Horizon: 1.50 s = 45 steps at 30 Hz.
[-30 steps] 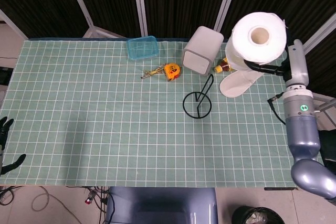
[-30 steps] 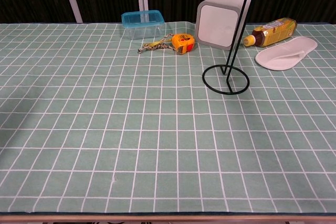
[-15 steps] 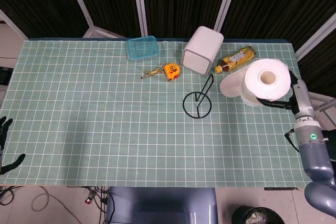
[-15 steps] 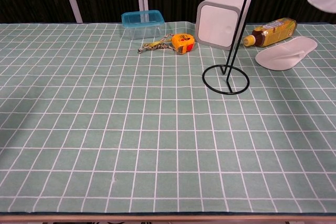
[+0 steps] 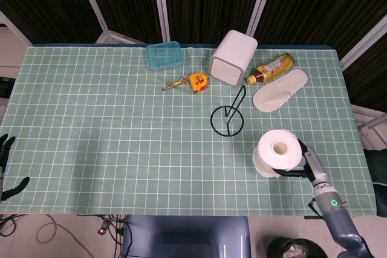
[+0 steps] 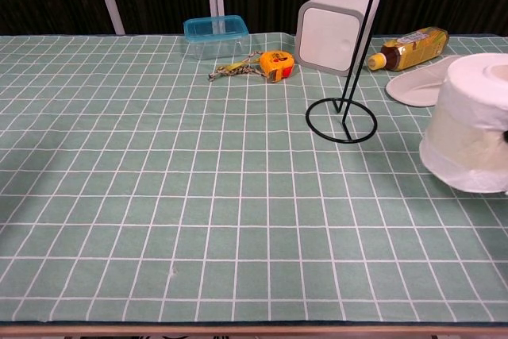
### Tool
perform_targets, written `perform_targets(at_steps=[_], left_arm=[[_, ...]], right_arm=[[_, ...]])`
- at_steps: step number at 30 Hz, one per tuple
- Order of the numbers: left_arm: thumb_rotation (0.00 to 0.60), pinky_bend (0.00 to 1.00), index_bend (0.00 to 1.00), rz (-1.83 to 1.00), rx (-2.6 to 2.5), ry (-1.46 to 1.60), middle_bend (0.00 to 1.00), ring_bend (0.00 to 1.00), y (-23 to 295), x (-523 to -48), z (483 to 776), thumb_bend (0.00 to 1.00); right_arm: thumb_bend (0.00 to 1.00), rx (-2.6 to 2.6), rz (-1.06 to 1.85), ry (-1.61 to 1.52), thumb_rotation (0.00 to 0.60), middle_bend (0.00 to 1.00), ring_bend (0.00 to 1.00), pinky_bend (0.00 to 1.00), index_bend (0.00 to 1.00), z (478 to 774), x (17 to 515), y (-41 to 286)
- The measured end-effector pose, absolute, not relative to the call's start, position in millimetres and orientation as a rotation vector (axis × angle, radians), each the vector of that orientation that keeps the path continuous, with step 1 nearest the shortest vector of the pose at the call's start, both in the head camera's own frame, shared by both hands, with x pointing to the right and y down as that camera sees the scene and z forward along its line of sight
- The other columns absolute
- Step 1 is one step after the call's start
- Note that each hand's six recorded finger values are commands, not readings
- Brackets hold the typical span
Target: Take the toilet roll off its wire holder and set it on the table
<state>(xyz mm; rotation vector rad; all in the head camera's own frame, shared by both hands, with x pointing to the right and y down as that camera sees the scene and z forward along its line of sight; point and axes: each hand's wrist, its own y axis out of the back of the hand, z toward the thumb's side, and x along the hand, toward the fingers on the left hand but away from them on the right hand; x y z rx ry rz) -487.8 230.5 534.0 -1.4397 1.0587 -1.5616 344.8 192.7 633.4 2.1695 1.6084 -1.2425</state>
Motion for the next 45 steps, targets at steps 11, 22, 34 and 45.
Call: perform_targets(at_steps=[11, 22, 34, 45], left_arm=[[0.6, 0.02, 0.04, -1.563, -1.44, 1.065, 0.0, 0.0, 230, -490, 534, 0.18], [0.6, 0.02, 0.04, -1.565, -1.436, 1.065, 0.0, 0.0, 230, -490, 534, 0.18], [0.6, 0.02, 0.04, -1.565, -1.433, 1.071, 0.0, 0.0, 230, -490, 533, 0.18], [0.6, 0.02, 0.04, -1.565, -1.432, 1.062, 0.0, 0.0, 230, -489, 534, 0.18]], right_arm=[[0.0, 2.255, -1.078, 1.584, 0.6, 0.4, 0.3, 0.12, 0.55, 661, 276, 204], [0.0, 2.304, -1.084, 1.54, 0.6, 0.31, 0.19, 0.03, 0.48, 679, 243, 198], [0.0, 2.353, -1.121, 1.343, 0.6, 0.0, 0.0, 0.0, 0.0, 690, 227, 217], [0.0, 2.41, -1.06, 1.348, 0.6, 0.0, 0.0, 0.0, 0.0, 673, 245, 203]])
